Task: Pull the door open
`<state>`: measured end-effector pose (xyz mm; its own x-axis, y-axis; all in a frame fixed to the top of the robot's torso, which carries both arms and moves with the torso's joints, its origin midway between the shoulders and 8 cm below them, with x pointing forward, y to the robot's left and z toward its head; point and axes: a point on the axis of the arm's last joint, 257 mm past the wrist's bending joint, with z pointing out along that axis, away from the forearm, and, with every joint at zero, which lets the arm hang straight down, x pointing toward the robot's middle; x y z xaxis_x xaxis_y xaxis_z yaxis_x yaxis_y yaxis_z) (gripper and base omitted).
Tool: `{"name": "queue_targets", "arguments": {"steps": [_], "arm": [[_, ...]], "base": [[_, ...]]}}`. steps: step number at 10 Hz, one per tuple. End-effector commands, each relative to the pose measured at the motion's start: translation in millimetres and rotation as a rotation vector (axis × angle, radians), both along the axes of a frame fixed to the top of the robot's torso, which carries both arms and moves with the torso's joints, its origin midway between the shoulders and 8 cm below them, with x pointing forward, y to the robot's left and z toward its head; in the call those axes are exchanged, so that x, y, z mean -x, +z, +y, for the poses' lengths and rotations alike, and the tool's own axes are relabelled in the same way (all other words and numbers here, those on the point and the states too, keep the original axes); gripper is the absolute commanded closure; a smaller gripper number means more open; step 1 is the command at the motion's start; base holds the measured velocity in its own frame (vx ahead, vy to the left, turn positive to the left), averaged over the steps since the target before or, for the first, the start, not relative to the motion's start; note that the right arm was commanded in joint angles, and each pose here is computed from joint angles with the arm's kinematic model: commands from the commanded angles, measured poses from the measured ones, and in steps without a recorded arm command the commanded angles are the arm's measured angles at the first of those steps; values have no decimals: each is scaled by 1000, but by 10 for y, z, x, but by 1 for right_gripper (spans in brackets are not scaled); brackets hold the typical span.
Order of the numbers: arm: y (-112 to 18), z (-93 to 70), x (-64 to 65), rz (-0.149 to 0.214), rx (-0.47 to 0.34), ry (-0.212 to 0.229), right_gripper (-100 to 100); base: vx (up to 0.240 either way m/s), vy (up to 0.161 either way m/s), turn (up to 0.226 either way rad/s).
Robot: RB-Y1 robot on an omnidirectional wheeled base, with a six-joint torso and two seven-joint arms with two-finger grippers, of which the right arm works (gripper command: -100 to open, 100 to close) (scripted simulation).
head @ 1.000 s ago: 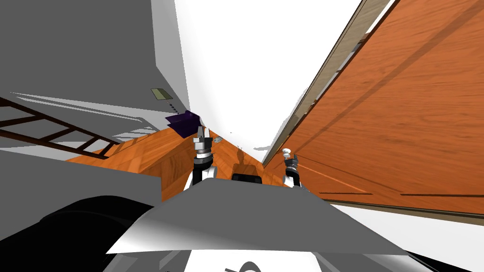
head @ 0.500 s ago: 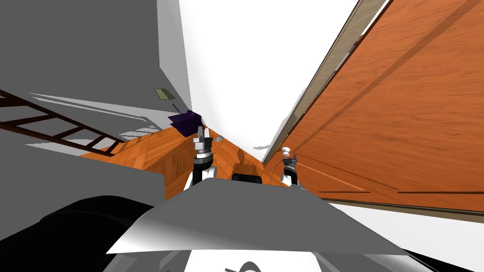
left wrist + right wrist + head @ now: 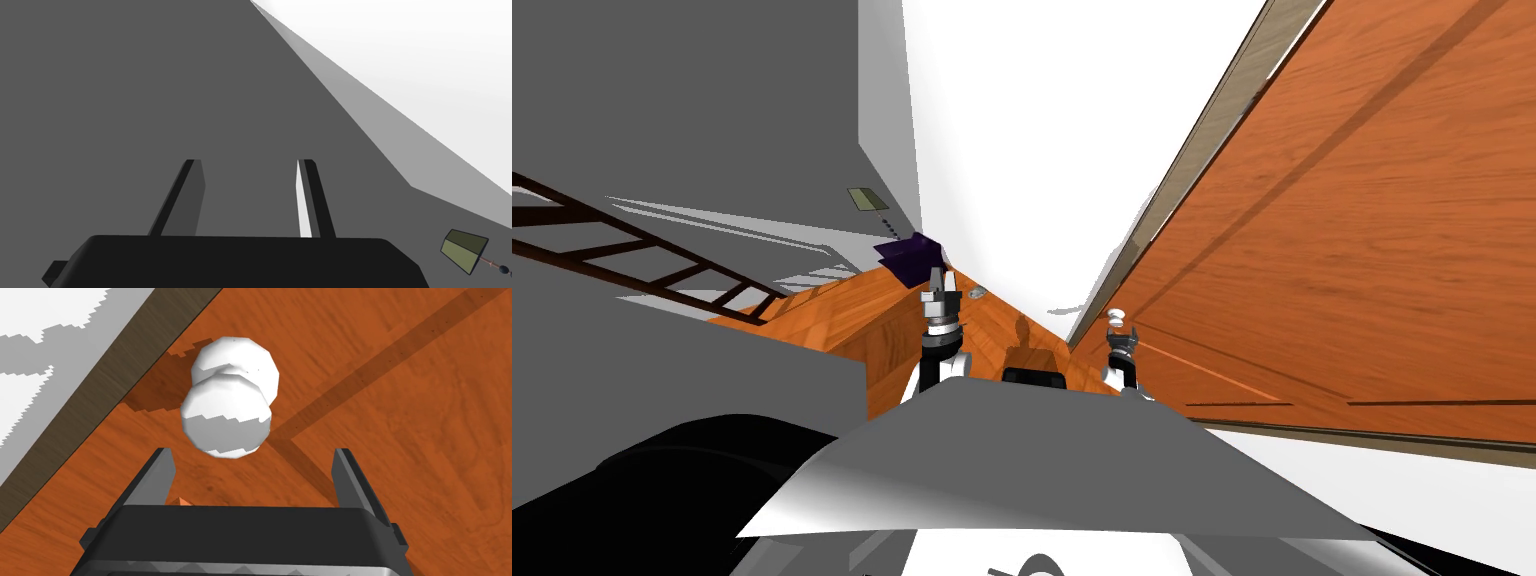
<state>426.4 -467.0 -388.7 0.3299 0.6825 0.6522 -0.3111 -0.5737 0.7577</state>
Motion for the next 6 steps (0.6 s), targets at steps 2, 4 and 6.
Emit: {"name": "queue_targets", "arguments": {"steps": [2, 4, 6], "arm": [[-1, 54, -35, -44, -87, -7, -100], [-3, 92, -57, -73, -142, -12, -100], [-7, 168, -99, -121, -236, -22, -100]], "base": [[-71, -10, 40], [-49, -5, 29], [-59, -5, 52]]}}
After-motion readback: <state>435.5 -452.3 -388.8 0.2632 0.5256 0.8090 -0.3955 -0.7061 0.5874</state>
